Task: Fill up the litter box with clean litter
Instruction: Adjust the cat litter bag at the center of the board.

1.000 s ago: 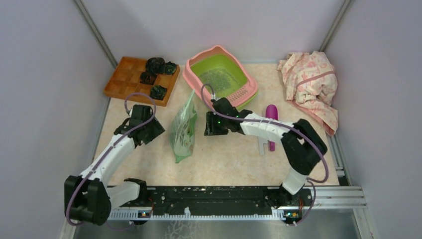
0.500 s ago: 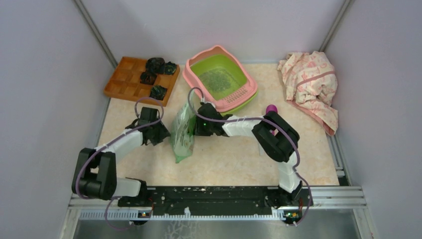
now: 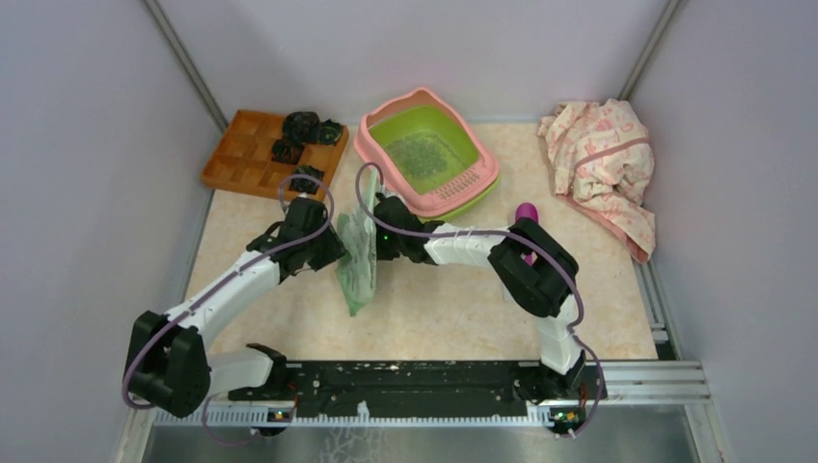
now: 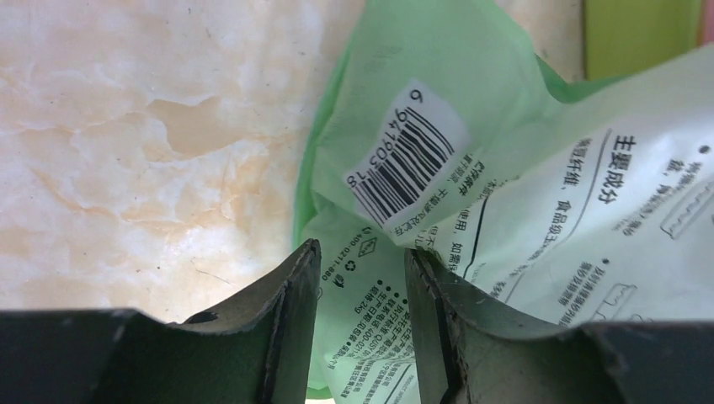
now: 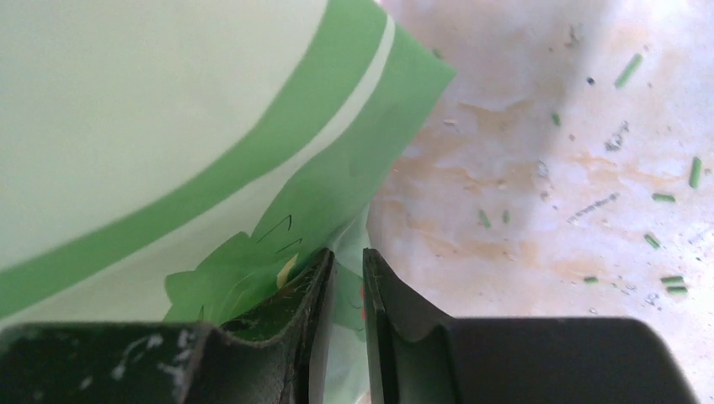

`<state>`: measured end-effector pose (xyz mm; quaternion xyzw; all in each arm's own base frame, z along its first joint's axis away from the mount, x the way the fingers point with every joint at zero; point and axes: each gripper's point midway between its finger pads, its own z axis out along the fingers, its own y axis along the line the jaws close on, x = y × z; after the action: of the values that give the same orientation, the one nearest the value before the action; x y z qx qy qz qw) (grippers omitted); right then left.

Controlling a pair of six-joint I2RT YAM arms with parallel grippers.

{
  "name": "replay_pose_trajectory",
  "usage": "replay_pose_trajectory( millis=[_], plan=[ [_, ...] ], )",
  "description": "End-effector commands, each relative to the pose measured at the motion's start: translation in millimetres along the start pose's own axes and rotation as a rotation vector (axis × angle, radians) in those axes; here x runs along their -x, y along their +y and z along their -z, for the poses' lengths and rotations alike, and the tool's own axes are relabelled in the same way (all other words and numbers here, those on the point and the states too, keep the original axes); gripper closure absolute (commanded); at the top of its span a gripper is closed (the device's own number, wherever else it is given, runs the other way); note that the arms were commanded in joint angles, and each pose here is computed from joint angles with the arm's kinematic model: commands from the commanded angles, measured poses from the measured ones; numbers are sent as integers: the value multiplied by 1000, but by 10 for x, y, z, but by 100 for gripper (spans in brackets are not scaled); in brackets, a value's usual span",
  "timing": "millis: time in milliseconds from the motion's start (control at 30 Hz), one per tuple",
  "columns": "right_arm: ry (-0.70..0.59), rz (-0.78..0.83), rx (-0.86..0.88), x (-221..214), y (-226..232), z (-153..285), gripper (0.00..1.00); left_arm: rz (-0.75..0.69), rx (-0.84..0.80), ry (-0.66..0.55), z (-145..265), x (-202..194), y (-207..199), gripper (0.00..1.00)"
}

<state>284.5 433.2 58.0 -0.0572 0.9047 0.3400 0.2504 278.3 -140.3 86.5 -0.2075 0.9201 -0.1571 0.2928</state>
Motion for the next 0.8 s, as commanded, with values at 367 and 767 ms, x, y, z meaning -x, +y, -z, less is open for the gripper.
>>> replay_pose_trajectory(
  millis=[367,767],
  plan=[
    [-80,137,675,355,2132,1061,78,13,-204,2,276,33,-605,51],
    [-41,309,591,159,1788,1274,74,-19,-169,-41,339,37,-409,50]
  ],
)
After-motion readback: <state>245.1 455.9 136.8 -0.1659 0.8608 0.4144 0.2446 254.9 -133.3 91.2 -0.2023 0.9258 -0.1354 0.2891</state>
